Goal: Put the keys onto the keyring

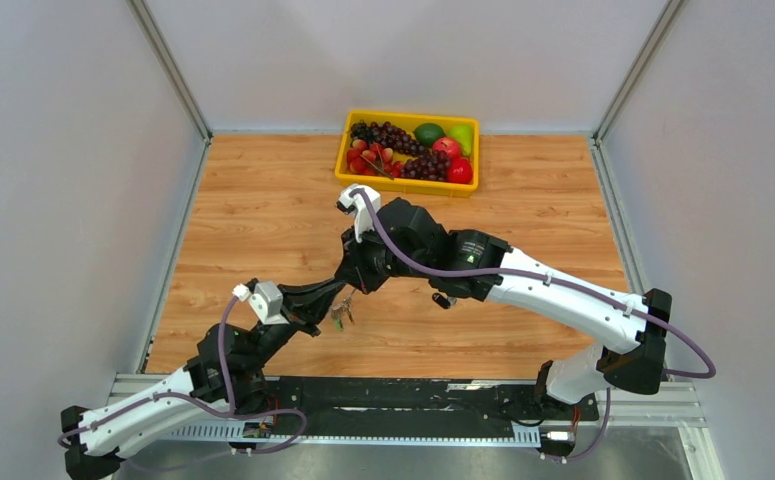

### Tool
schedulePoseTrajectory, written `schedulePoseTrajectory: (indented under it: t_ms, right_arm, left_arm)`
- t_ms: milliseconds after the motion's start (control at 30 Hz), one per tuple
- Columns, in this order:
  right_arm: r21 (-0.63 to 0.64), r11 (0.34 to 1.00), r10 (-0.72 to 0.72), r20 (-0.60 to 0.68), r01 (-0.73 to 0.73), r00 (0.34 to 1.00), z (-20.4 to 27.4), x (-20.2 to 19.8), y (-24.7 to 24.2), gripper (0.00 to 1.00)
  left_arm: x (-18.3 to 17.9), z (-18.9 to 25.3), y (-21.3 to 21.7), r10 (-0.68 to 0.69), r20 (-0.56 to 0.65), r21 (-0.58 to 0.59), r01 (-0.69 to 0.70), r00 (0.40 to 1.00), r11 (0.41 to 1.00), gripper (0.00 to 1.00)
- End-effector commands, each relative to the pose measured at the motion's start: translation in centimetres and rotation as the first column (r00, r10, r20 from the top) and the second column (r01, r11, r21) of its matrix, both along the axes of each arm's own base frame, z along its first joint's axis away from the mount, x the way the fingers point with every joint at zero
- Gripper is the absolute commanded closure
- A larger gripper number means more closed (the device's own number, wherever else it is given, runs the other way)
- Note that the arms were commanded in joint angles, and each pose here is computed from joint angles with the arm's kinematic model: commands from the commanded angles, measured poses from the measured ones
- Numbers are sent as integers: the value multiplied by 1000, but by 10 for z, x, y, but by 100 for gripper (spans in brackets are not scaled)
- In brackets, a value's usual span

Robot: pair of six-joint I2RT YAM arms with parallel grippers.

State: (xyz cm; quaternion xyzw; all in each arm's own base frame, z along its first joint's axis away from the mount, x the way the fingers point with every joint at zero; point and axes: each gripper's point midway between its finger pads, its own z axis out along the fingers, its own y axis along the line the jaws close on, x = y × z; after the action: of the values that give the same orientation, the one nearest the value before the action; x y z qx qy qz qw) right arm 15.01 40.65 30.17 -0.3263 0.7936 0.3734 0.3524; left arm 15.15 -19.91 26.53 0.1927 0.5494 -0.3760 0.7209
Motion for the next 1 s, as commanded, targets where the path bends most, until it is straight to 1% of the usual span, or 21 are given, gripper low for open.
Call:
schedulePoseTrajectory:
  t_ms: [0,167,333,367,467,500,567,633,733,967]
  right_arm:
    - [76,997,8,18,-9,1000,25,-6,3,100]
    - [54,998,19,1,-19,1000,12,-10,0,100]
    - [64,998,20,8,-20,1000,16,-11,-3,100]
    - [69,998,14,12,-15,1000,19,-11,-4,98]
    - [80,997,-19,34,16,999,25,-6,-11,74]
    - [83,996,-23,39,19,999,27,-6,-13,68]
    - [89,994,-76,67,69,995,32,3,-22,60]
    - [94,991,-105,80,97,991,34,8,-32,55]
    - [80,985,-162,79,156,984,25,18,-50,50]
    - [17,955,-297,25,296,955,-20,40,-93,47]
  left_arm:
    - [-1,15,12,23,13,-86,-22,1000,996,100]
    - [0,17,18,39,3,-112,-39,999,993,100]
    - [1,15,18,47,-8,-104,-47,999,993,100]
    - [2,14,19,52,-11,-101,-53,999,993,100]
    - [3,13,21,65,-15,-99,-66,998,993,100]
    - [4,12,22,73,-18,-95,-74,997,993,100]
    - [6,11,24,87,-23,-89,-88,996,992,100]
    - [8,10,26,101,-27,-84,-103,995,991,100]
    - [10,8,28,118,-33,-77,-121,992,990,100]
    - [13,5,30,139,-42,-67,-142,989,988,100]
